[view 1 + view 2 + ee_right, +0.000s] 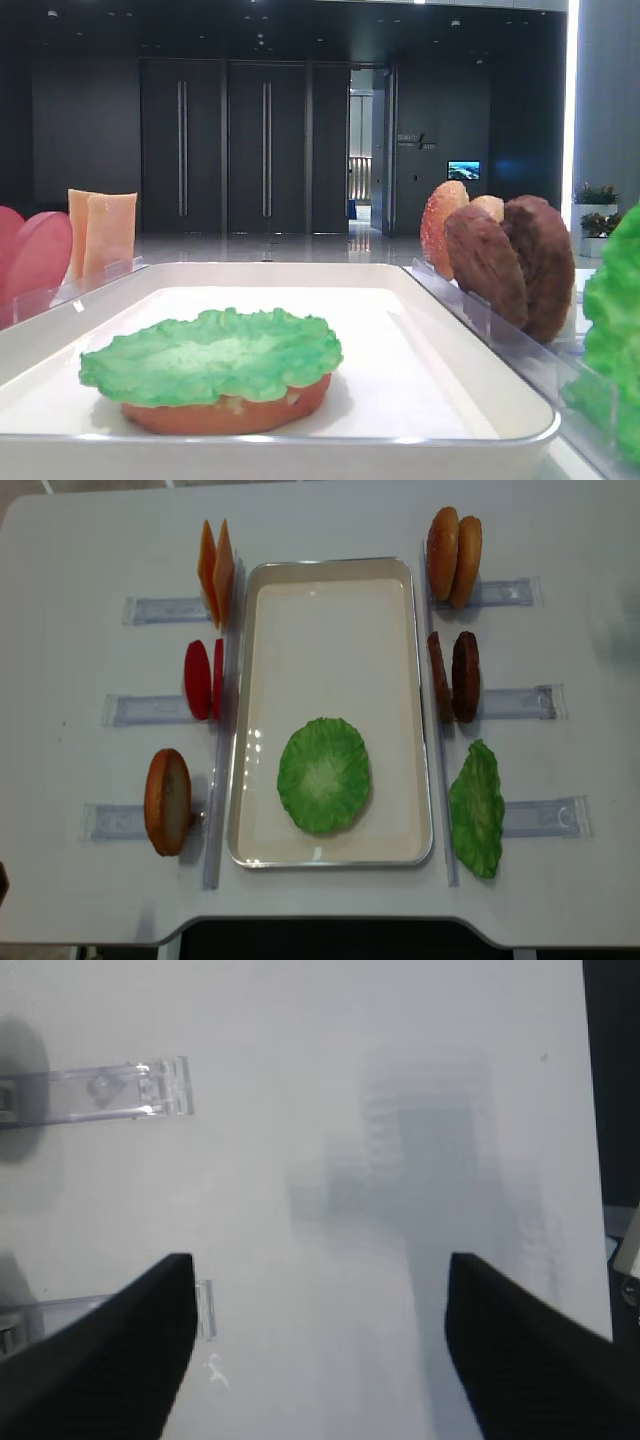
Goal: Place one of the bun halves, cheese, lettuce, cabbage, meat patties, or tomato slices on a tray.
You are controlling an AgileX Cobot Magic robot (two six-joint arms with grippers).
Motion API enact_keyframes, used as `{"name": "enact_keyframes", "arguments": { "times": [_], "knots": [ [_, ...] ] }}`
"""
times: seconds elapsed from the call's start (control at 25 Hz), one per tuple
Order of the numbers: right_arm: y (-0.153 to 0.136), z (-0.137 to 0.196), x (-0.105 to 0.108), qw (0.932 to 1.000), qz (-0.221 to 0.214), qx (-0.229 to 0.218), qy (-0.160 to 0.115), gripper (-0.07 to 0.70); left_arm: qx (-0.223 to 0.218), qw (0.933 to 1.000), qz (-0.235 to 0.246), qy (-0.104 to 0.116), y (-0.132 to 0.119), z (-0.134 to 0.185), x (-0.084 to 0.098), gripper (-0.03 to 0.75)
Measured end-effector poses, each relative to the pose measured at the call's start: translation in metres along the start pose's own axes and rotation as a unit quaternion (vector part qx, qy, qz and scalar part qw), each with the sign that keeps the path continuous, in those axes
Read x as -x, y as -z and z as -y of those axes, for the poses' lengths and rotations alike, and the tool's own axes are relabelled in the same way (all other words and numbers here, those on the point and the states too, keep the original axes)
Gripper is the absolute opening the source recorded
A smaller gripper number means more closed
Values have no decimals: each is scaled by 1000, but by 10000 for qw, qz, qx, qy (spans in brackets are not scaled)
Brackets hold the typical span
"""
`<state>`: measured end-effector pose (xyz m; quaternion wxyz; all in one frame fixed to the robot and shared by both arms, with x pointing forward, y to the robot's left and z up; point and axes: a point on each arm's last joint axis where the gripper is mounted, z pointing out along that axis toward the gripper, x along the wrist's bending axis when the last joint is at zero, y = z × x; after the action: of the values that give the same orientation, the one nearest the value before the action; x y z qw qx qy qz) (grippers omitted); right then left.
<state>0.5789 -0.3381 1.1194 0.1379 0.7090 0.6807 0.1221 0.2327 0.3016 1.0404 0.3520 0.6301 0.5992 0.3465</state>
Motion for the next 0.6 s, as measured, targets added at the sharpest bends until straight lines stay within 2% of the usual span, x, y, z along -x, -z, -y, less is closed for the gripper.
{"name": "enact_keyframes", "arguments": {
  "times": [0.16,0.44,0.6],
  "knots": [
    [6,20,-1,9999,2,-84,67,497,0,10000,0,0,0,0,0,-1],
    [19,93,-7,9993,-20,-370,48,479,0,10000,0,0,0,0,0,-1],
    [43,131,-11,10000,-27,-53,40,478,0,10000,0,0,0,0,0,-1]
  ]
}}
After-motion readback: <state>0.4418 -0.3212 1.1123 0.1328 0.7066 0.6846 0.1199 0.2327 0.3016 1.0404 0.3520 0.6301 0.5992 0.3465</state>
